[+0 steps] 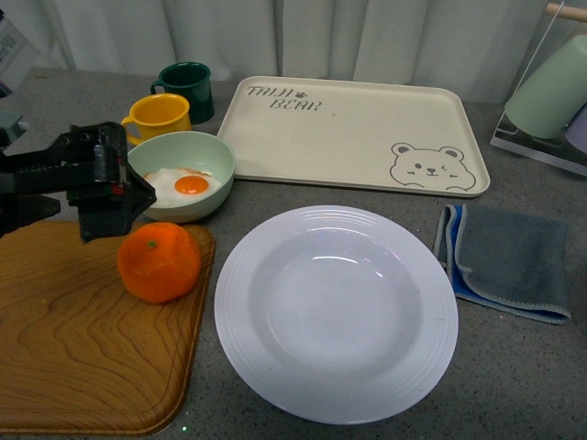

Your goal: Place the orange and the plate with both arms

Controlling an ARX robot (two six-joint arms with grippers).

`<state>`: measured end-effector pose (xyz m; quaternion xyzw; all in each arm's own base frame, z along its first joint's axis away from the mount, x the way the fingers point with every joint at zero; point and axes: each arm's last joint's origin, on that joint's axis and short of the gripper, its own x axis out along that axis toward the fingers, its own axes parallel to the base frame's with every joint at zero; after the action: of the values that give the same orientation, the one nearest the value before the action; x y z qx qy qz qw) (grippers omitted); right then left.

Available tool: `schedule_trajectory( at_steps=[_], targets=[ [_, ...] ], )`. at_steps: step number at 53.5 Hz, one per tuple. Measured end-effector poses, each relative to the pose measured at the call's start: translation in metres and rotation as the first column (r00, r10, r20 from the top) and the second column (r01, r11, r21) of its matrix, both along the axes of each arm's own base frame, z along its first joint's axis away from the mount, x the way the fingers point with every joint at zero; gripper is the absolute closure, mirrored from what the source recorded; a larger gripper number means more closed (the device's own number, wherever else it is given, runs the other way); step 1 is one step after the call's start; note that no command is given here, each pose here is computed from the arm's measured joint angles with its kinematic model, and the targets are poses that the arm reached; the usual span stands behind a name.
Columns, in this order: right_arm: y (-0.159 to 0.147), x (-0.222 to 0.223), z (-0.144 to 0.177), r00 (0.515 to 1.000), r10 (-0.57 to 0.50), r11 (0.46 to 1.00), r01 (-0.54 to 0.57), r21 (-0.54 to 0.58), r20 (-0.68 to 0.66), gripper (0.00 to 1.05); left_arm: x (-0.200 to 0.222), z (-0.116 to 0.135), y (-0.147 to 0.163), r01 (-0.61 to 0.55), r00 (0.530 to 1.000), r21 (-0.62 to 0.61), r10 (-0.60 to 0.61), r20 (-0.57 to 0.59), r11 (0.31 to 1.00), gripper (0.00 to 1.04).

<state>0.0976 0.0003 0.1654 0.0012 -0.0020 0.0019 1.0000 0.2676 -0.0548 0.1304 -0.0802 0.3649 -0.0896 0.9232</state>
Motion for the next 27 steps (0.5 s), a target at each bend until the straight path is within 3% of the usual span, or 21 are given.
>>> schedule_trajectory(
  at_steps=[27],
  targets=[
    [0.000, 0.000, 0.000, 1.000, 0.000, 1.000, 0.000, 0.000, 0.000, 0.09, 0.025, -0.039, -0.013, 0.001, 0.988, -0.014, -0.003, -0.156, 1.000, 0.07]
  ],
)
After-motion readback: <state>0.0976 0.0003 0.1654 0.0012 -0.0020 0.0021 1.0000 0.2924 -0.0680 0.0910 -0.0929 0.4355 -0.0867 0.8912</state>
